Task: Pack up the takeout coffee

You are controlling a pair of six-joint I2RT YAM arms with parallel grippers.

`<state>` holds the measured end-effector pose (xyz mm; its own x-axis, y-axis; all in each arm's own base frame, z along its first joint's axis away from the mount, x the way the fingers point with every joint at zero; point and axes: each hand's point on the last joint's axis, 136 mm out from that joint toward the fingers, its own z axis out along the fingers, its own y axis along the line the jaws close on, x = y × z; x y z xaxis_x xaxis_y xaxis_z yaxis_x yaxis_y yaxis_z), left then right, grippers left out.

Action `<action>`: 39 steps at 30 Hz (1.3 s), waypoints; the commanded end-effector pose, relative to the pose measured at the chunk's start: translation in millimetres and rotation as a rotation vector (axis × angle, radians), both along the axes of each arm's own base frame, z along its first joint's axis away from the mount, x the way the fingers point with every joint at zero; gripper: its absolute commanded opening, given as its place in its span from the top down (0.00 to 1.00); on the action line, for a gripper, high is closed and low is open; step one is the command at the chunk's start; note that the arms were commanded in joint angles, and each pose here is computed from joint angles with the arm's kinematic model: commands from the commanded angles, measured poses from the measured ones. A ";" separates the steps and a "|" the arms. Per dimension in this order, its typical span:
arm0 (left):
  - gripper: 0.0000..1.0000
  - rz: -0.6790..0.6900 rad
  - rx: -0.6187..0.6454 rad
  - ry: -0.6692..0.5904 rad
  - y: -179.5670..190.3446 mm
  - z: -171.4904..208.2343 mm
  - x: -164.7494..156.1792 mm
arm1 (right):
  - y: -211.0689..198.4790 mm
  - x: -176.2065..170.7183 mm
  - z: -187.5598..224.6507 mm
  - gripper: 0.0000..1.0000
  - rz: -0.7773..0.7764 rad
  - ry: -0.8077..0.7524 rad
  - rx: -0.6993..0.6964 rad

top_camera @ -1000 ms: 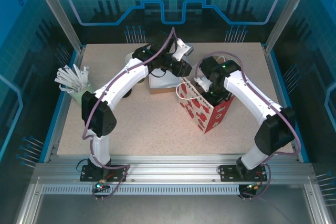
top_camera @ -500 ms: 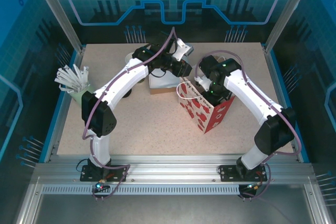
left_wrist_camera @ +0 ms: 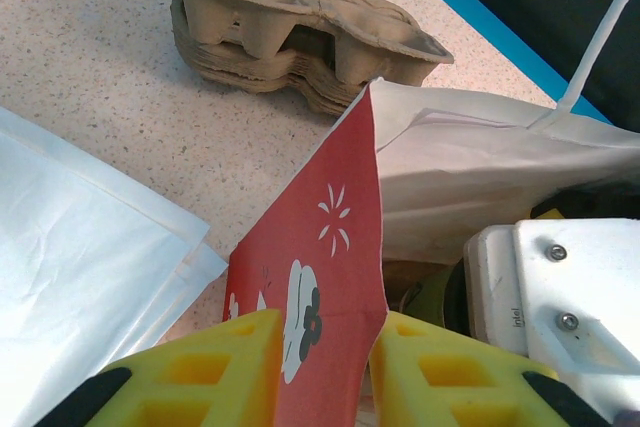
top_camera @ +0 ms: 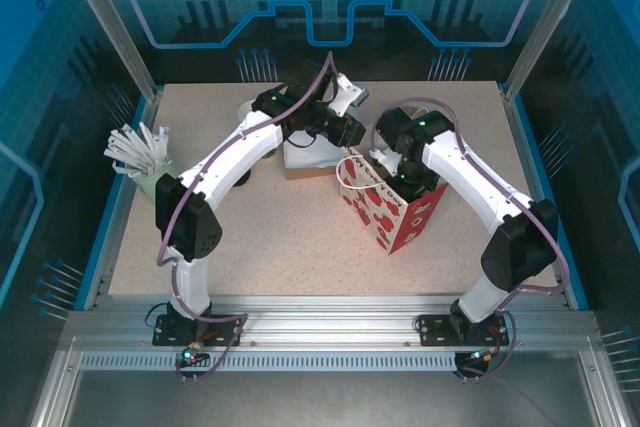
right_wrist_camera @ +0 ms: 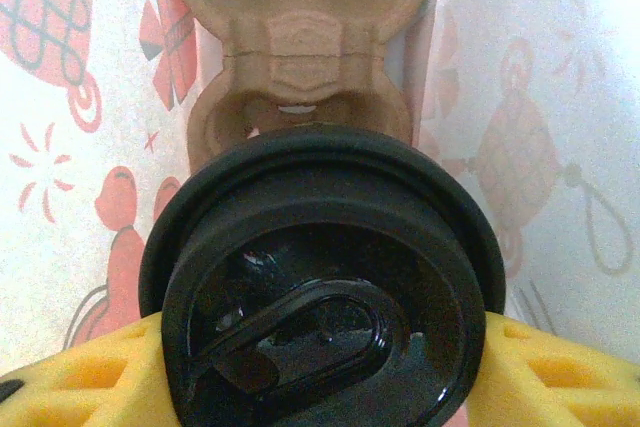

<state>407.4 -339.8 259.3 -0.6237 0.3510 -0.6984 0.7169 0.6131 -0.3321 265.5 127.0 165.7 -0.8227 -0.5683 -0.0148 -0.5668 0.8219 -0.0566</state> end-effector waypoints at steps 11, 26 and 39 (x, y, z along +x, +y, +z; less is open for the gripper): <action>0.70 0.005 -0.001 -0.017 7.6 8.7 -4.4 | 2.3 2.0 -19.2 0.64 -0.005 0.037 -0.009; 0.70 0.008 -0.002 -0.023 8.6 10.4 -4.5 | -4.2 -0.1 -41.5 0.64 -0.019 0.072 -0.033; 0.70 0.008 -0.009 -0.013 7.3 8.5 -4.0 | -8.3 -3.2 -79.3 0.63 -0.031 0.137 -0.060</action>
<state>406.5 -339.3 259.8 -0.6217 0.3498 -0.7008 0.7178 0.6125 -0.3311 276.6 126.7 141.1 -0.8269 -0.5614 -0.0329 -0.5582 0.8264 -0.0735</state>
